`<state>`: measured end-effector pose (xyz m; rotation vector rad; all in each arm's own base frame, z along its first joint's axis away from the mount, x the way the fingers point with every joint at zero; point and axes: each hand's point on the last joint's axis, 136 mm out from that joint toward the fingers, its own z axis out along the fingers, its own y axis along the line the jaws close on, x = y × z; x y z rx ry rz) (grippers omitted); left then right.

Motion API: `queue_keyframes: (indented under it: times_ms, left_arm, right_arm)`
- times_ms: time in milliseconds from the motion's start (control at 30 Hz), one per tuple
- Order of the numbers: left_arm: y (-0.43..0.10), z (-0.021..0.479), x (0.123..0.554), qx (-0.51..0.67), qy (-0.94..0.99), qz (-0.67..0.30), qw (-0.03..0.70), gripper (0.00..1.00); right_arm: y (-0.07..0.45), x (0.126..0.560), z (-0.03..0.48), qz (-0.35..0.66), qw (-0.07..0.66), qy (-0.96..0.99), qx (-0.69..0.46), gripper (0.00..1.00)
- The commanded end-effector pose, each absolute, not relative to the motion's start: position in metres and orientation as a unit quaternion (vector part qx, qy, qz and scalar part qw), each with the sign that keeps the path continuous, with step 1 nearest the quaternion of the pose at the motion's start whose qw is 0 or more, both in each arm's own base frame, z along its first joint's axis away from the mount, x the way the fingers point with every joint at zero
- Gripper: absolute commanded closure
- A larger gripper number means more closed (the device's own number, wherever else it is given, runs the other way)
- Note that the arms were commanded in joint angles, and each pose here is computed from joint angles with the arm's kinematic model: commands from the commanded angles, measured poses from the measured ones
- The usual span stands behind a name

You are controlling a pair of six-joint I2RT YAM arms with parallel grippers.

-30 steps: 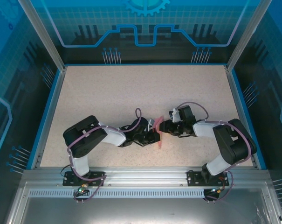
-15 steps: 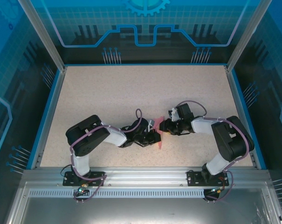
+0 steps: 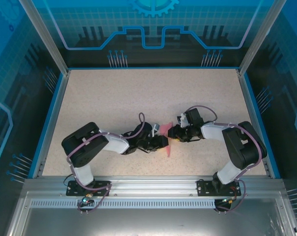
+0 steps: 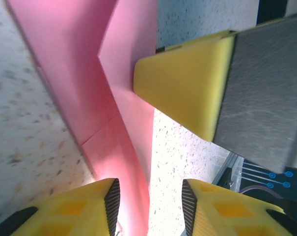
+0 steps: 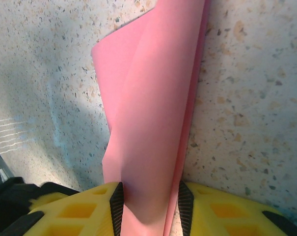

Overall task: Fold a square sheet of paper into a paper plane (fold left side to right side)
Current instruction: Fold the wing for the fifth time at the center of the table.

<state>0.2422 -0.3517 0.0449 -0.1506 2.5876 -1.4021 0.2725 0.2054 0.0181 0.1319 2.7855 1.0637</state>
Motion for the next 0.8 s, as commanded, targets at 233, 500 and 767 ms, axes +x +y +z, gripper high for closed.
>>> queue_keyframes:
  times_ms: [233,500,767]
  left_arm:
    - [-0.325,0.062,0.271,-0.073,0.865,-0.487,0.095,0.6]
    - [-0.34,0.048,0.287,-0.079,0.862,-0.495,0.074,0.67]
    - [-0.349,0.041,0.293,-0.077,0.859,-0.503,0.063,0.7]
  right_arm:
    - [0.2,0.258,-0.009,0.314,0.055,0.947,0.033,0.62]
    - [0.2,0.257,-0.009,0.315,0.054,0.947,0.032,0.62]
    - [0.2,0.256,-0.009,0.316,0.054,0.947,0.031,0.62]
